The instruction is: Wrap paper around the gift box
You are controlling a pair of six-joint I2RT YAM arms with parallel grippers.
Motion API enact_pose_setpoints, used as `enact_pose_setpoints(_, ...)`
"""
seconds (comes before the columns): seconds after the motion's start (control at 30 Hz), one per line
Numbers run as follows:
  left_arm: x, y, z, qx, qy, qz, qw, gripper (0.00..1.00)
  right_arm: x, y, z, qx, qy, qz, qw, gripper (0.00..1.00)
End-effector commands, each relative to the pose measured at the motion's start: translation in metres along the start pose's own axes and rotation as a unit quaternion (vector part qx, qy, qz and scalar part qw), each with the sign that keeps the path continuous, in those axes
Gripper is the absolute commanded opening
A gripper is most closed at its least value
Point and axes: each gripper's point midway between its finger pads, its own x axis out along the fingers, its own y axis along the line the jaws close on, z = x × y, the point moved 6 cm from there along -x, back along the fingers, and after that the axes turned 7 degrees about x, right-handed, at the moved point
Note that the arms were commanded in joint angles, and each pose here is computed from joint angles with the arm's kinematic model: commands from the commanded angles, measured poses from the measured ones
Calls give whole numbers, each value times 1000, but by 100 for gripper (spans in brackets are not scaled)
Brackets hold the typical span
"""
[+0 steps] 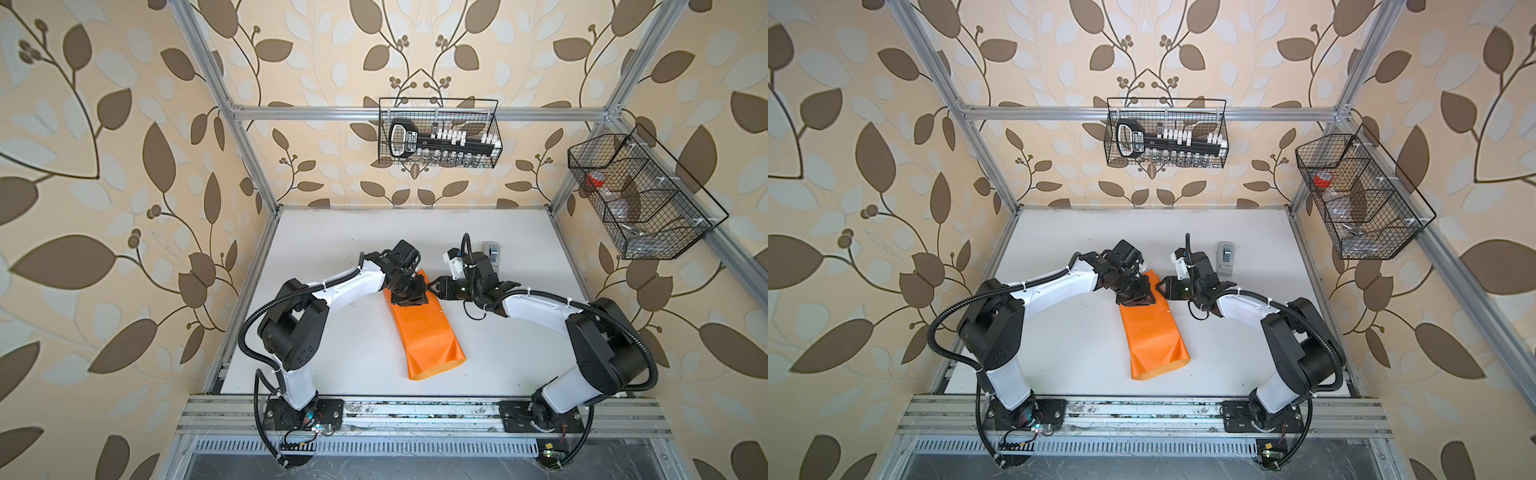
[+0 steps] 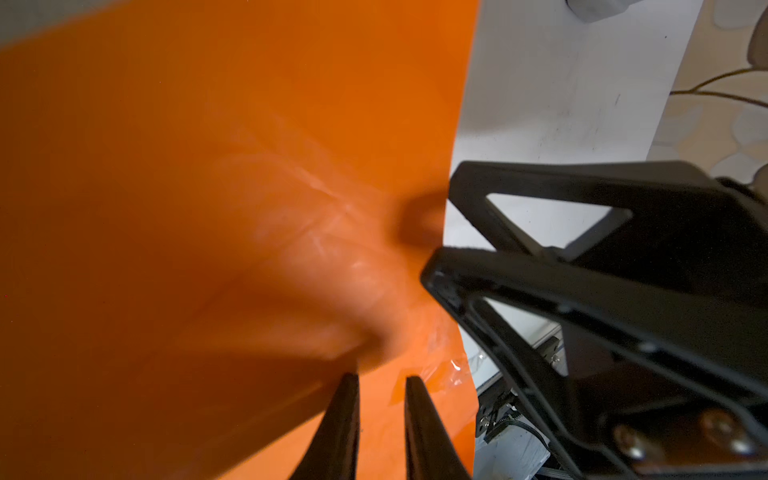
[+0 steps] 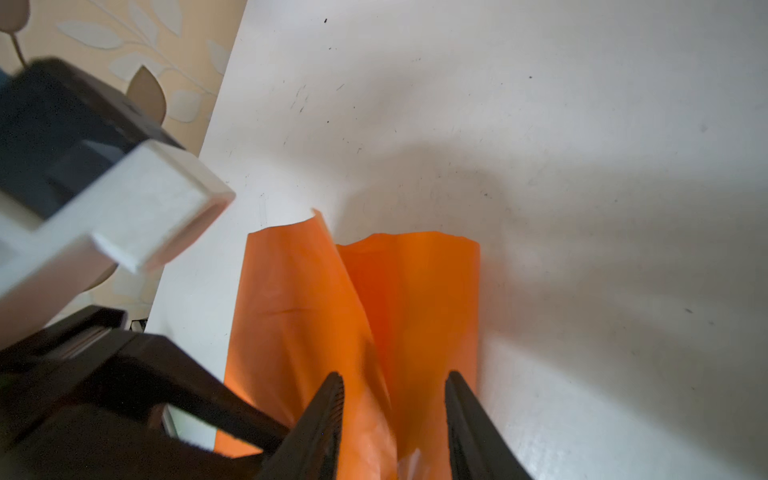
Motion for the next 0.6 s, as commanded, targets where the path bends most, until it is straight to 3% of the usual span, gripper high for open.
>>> enact_pose_setpoints(0.0,6,2,1,-6,8,-6,1000,22,9,0,10,-3,-4,-2,1000,40)
enact_pose_setpoints(0.17,10,6,-3,-10,14,-2,1000,22,28,-14,26,30,-10,-4,1000,33)
enact_pose_setpoints(0.4,8,6,-3,-8,11,-2,1000,21,37,-13,40,31,-12,-7,999,32)
enact_pose_setpoints(0.47,-2,-1,4,4,0,-3,1000,22,26,-12,42,32,-22,-13,999,36)
enact_pose_setpoints(0.57,-29,-18,15,30,-25,2,999,29,0,-14,41,41,-39,-12,998,51)
